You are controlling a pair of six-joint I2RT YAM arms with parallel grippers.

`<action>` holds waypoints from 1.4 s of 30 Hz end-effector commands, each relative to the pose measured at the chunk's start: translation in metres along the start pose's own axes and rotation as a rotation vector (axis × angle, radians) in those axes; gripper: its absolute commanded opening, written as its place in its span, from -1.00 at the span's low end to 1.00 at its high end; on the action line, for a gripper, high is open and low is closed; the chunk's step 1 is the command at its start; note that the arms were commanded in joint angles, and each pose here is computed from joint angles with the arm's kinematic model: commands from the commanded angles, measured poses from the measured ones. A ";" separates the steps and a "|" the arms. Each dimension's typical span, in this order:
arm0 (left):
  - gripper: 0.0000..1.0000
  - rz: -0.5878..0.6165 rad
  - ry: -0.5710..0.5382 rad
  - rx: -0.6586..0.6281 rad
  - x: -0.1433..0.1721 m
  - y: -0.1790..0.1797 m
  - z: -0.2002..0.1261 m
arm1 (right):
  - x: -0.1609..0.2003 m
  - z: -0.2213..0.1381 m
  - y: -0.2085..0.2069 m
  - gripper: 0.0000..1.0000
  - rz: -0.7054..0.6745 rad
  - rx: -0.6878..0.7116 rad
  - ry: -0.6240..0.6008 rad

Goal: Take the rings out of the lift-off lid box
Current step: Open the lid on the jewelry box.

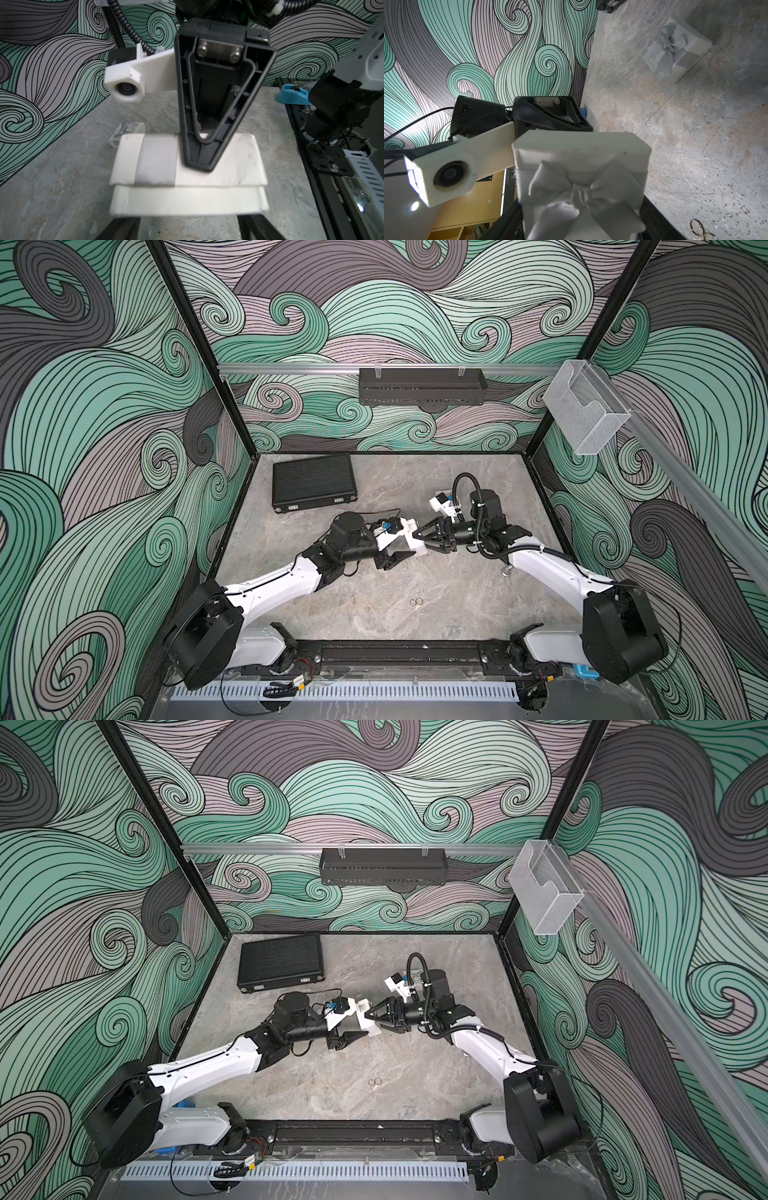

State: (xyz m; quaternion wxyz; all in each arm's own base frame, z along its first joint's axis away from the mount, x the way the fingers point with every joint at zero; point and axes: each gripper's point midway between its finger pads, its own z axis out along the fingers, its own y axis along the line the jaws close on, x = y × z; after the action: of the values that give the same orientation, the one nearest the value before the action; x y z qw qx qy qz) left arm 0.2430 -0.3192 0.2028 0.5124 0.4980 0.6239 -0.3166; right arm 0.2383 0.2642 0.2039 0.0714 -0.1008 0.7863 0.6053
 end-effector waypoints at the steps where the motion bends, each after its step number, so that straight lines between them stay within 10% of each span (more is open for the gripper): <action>1: 0.34 0.017 -0.059 0.017 -0.025 0.000 0.001 | -0.003 0.000 0.007 0.40 -0.046 -0.010 -0.007; 42: 0.19 0.012 -0.026 -0.013 -0.018 0.003 -0.002 | -0.004 -0.042 0.021 0.44 -0.102 0.039 -0.100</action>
State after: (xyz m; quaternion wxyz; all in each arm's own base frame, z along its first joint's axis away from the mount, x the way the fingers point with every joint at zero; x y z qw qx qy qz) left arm 0.2421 -0.3224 0.2069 0.5138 0.4984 0.6221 -0.3172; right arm 0.2385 0.2328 0.2225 0.1211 -0.0944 0.7906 0.5928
